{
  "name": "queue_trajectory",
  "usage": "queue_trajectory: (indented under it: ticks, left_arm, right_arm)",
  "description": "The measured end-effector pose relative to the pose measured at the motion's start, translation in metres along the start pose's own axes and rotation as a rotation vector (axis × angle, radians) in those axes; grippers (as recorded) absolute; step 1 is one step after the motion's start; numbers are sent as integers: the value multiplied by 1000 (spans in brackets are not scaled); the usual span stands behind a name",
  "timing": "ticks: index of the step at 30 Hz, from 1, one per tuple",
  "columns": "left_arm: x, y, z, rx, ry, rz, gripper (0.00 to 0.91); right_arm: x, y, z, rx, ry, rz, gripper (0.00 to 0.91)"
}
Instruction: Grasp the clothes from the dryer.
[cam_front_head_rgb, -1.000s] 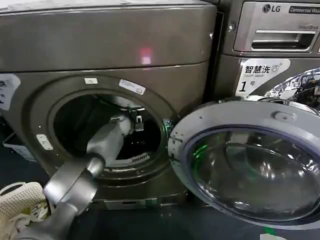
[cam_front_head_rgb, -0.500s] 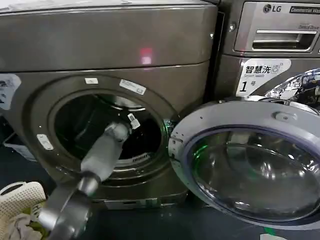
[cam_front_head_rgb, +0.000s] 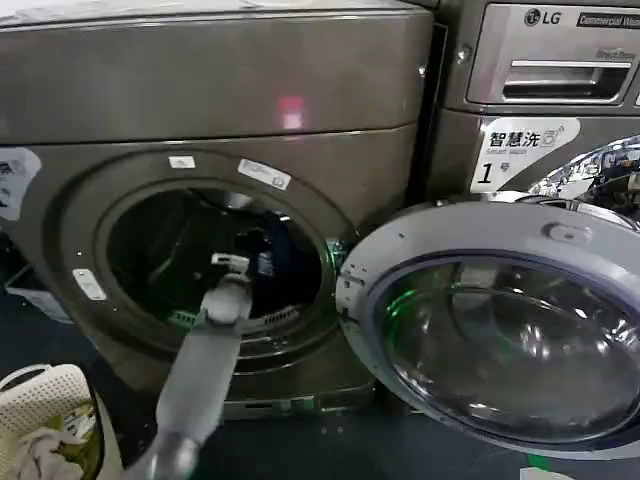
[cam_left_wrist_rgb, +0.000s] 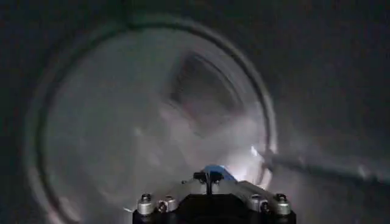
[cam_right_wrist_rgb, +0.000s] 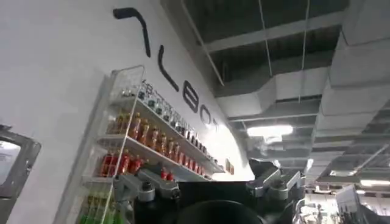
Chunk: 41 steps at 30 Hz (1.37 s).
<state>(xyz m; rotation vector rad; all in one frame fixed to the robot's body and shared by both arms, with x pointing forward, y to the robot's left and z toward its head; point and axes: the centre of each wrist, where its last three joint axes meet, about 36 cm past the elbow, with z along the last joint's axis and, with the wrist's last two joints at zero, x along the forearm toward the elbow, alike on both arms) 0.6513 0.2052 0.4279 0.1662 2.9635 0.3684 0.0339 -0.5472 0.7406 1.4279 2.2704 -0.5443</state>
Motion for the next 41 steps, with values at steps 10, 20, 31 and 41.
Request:
queue_trajectory:
  ticks: [10, 20, 31, 41]
  left_arm:
    - [67, -24, 2, 157, -166, -178, 0]
    - [85, -28, -4, 191, -183, -209, 0]
    - [90, -22, -9, 182, -169, -184, 0]
    - [95, -21, -8, 178, -149, -146, 0]
  right_arm:
    - [-1, -4, -2, -3, -42, 14, 907]
    - [-1, -9, -2, -8, -61, 34, 907]
    - [2, -12, -5, -1, -62, 39, 907]
    - [6, -10, -13, 11, -59, 24, 907]
